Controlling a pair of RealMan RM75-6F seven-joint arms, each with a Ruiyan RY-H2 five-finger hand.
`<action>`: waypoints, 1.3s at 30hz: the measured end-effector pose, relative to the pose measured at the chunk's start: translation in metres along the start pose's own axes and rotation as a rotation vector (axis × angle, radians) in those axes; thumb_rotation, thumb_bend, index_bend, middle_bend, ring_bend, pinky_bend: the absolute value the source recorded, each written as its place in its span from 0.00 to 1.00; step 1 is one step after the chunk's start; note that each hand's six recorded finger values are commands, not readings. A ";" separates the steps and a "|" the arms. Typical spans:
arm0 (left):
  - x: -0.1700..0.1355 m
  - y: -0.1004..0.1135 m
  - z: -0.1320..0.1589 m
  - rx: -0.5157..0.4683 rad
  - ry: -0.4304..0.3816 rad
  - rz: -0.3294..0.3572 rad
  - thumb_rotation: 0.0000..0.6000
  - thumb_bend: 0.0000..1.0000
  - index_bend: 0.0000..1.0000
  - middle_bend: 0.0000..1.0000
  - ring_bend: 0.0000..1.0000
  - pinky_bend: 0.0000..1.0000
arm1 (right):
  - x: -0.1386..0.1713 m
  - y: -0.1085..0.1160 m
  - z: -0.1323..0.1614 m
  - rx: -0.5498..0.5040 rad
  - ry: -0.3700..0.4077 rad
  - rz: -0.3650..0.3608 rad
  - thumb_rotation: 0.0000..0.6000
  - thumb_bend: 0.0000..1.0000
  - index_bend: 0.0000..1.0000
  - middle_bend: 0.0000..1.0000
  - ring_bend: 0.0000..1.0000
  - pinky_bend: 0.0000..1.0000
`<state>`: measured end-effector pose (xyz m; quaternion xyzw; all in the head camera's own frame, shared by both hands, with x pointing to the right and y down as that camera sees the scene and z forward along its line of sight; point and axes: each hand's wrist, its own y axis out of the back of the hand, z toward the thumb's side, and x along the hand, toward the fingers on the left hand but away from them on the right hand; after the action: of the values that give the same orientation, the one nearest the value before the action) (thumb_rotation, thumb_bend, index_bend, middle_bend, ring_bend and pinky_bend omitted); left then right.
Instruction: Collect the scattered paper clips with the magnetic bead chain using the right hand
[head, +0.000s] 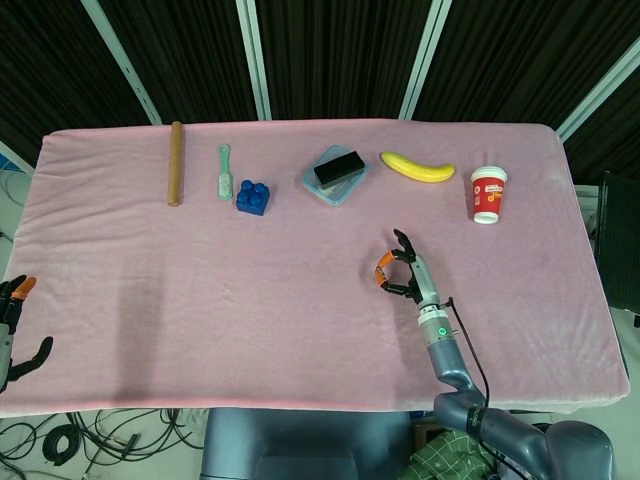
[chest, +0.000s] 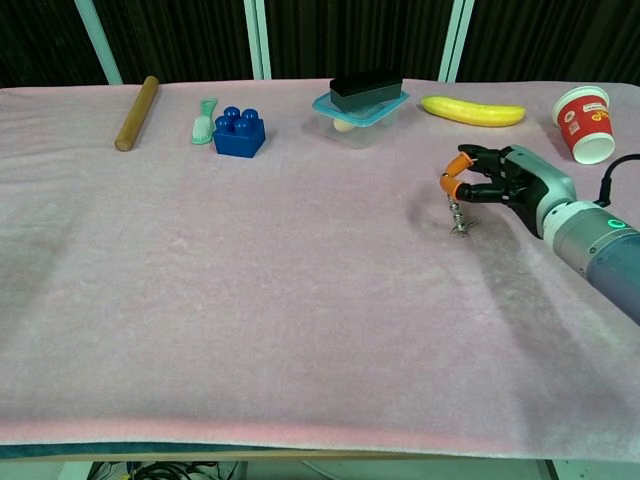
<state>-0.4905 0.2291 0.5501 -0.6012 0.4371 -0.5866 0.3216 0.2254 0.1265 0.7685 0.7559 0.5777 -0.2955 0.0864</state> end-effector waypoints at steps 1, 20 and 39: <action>0.000 0.000 0.000 0.000 0.000 0.000 1.00 0.35 0.09 0.04 0.00 0.00 | 0.000 0.000 0.001 0.001 0.004 0.001 1.00 0.37 0.64 0.00 0.00 0.17; 0.000 0.000 0.000 -0.002 -0.002 -0.002 1.00 0.35 0.09 0.04 0.00 0.00 | 0.013 0.008 0.012 0.221 0.021 0.074 1.00 0.37 0.65 0.00 0.00 0.17; 0.000 0.000 0.000 -0.005 -0.004 -0.006 1.00 0.35 0.09 0.04 0.00 0.00 | 0.034 0.018 0.024 0.849 0.120 0.142 1.00 0.37 0.66 0.00 0.00 0.17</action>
<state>-0.4904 0.2294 0.5499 -0.6045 0.4364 -0.5851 0.3192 0.2389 0.1376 0.7269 0.7781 0.3555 -0.4557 -0.2460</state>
